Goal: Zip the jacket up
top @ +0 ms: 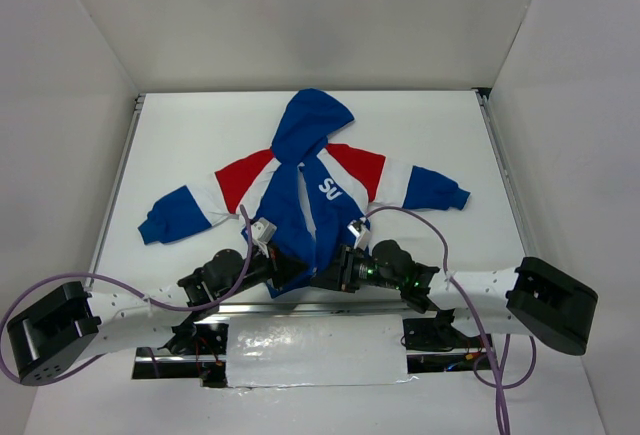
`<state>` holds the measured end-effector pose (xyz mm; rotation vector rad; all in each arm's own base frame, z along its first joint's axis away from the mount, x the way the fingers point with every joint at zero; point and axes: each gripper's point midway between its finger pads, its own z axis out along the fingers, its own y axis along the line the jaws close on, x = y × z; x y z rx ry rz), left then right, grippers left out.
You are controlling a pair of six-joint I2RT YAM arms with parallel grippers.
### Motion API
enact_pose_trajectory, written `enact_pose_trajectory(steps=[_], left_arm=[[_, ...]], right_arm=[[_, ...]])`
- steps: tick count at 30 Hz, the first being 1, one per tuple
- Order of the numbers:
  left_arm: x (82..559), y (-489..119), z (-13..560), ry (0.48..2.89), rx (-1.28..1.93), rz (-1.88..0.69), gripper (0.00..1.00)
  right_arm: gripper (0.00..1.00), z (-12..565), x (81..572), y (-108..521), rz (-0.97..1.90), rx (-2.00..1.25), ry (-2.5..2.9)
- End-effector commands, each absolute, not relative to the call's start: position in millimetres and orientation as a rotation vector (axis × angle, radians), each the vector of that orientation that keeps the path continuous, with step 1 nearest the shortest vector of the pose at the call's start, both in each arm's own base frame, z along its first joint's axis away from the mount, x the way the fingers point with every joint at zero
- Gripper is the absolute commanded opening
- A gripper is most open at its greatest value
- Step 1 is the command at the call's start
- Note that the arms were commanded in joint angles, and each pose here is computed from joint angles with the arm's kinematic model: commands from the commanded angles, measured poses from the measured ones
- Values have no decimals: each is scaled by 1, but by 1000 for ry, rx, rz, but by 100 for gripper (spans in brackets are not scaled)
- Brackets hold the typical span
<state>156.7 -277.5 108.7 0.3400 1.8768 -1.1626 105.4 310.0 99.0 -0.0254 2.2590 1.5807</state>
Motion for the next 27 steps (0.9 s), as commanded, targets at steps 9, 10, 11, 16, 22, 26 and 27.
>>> enact_pose_trajectory(steps=[9, 10, 11, 16, 22, 26, 27], left_arm=[[161, -283, 134, 1776, 338, -1197, 0], [161, -282, 134, 1774, 338, -1198, 0], [160, -282, 134, 1776, 340, -1198, 0], [160, -281, 134, 1774, 338, -1198, 0], [160, -282, 133, 1776, 340, -1198, 0], [161, -282, 134, 1773, 339, -1197, 0], [161, -282, 134, 1774, 338, -1198, 0]], right_arm=[[32, 105, 118, 323, 1576, -1, 2212], [30, 106, 119, 324, 1581, 0, 2210], [28, 107, 119, 324, 1585, 1, 2203], [7, 109, 121, 323, 1576, 4, 2196], [3, 117, 122, 321, 1588, 4, 2162], [0, 118, 122, 320, 1579, -1, 2155], [0, 118, 122, 320, 1580, -1, 2153]])
